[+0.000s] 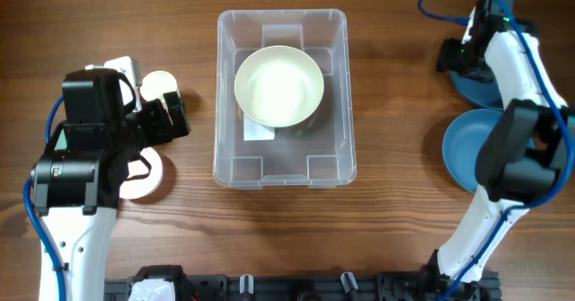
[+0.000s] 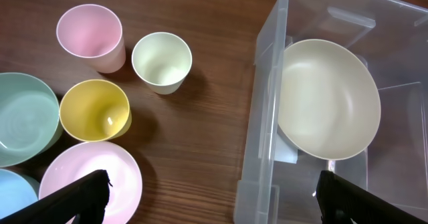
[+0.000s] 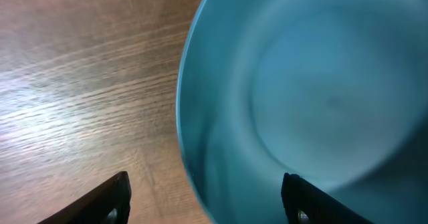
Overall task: Pack container
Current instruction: 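Grasp the rim of a dark teal bowl with the right gripper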
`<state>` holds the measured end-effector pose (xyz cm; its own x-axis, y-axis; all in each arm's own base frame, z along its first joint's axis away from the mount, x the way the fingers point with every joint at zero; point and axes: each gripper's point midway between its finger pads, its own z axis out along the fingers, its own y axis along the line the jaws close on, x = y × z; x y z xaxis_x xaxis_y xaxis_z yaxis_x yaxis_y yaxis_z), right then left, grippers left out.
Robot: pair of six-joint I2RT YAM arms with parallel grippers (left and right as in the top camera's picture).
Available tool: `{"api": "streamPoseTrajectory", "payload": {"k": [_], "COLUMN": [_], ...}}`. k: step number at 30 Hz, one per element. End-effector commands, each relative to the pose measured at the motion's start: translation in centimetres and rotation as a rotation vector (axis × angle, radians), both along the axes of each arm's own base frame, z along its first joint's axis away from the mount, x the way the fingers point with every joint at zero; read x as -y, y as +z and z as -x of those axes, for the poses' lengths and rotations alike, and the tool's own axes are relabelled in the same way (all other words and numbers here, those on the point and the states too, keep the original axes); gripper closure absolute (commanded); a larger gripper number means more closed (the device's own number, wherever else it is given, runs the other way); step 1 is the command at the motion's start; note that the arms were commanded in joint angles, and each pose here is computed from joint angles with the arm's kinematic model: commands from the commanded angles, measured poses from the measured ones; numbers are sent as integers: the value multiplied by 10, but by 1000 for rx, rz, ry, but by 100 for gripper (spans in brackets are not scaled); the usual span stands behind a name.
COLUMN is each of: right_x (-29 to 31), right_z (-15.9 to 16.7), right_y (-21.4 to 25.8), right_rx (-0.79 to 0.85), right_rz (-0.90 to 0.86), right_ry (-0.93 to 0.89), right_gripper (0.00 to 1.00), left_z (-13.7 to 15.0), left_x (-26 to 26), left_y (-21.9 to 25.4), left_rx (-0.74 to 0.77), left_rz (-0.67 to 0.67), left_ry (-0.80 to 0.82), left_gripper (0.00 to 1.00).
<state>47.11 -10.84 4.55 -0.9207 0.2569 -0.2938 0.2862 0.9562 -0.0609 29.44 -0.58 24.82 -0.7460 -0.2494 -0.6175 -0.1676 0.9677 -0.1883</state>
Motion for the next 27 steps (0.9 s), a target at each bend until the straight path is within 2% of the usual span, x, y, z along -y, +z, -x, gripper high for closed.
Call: {"api": "streamPoseTrajectory", "payload": {"k": [1, 6, 9, 19, 23, 27], "right_x": [-5, -5, -5, -17, -51, -121], "right_z": [4, 5, 4, -3, -24, -21], "right_y": [-32, -38, -37, -28, 45, 158], "right_rx": [-61, -70, -68, -37, 123, 339], "right_rz": [-23, -25, -24, -28, -36, 11], "right_ry": [25, 25, 26, 55, 187, 513], "right_gripper": [37, 83, 95, 96, 96, 96], "left_z": [-2, -2, -2, -2, -2, -2], "left_x": [0, 0, 1, 2, 2, 2], "left_y": [7, 7, 7, 7, 7, 7], "left_rx": [15, 16, 16, 15, 16, 15], "left_rz": [13, 14, 20, 21, 21, 21], "left_ry": [8, 8, 3, 0, 0, 0], "left_gripper": [0, 0, 0, 0, 0, 0]}}
